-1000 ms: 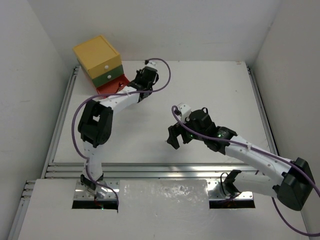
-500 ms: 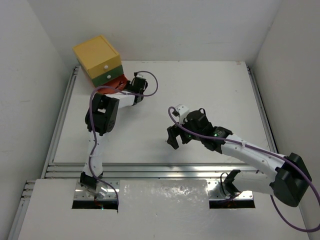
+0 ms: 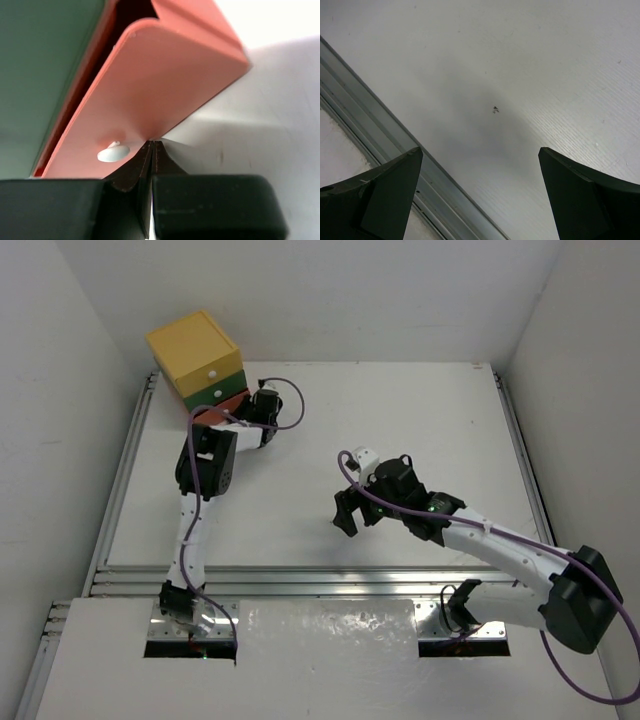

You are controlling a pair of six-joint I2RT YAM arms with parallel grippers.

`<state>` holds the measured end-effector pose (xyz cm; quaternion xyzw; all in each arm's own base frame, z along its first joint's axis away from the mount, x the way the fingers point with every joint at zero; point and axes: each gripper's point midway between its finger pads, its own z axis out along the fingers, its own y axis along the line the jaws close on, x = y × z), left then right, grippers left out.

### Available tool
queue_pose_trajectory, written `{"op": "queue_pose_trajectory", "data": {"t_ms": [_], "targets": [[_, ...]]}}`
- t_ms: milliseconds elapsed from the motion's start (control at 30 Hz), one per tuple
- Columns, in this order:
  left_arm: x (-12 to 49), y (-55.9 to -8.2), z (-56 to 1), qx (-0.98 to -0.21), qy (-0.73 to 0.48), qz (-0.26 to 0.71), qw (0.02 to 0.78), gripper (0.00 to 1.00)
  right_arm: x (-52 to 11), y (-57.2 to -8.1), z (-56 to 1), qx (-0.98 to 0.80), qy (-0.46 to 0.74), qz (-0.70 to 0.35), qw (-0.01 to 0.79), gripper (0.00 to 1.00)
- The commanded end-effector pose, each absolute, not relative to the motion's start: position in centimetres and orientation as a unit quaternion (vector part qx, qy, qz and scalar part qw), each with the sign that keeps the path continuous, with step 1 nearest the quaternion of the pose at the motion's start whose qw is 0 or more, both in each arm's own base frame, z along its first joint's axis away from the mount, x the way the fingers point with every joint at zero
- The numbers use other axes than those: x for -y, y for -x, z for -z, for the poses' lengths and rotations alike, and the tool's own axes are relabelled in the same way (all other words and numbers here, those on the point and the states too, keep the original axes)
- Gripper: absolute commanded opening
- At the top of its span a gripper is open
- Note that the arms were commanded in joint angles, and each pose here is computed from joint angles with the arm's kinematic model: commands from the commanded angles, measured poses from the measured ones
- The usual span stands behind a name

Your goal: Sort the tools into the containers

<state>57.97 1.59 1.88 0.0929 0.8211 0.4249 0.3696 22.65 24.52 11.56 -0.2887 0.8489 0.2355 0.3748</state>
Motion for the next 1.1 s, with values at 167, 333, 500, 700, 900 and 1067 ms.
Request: {"op": "queue_pose_trajectory", "data": {"t_ms": [167, 333, 500, 700, 900, 1067], "targets": [[-1.7, -60.8, -2.7, -0.805, -0.080, -0.427, 0.404, 0.00, -25.7, -23.2, -11.5, -0.842, 0.293, -0.252, 0.376, 0.99], [-1.5, -60.3, -2.7, -0.809, -0.079, -0.424, 0.399, 0.04, -25.8, -23.1, -11.5, -0.842, 0.295, -0.254, 0.375, 0.99], [4.8, -57.6, -6.1, -0.834, -0.065, -0.326, 0.441, 0.58, -25.1, -23.6, -11.9, -0.847, 0.281, -0.235, 0.384, 0.99], [14.5, -50.8, -15.8, -0.860, 0.017, -0.075, 0.505, 0.92, -22.0, -25.5, -14.5, -0.868, 0.206, -0.176, 0.417, 0.99], [15.4, -44.2, -21.3, -0.851, 0.038, 0.055, 0.521, 0.96, -17.6, -24.6, -17.7, -0.869, 0.149, -0.129, 0.453, 0.99], [12.6, -37.2, -26.5, -0.824, 0.125, 0.110, 0.541, 0.98, -14.1, -22.9, -20.0, -0.872, 0.113, -0.097, 0.467, 0.99]]}}
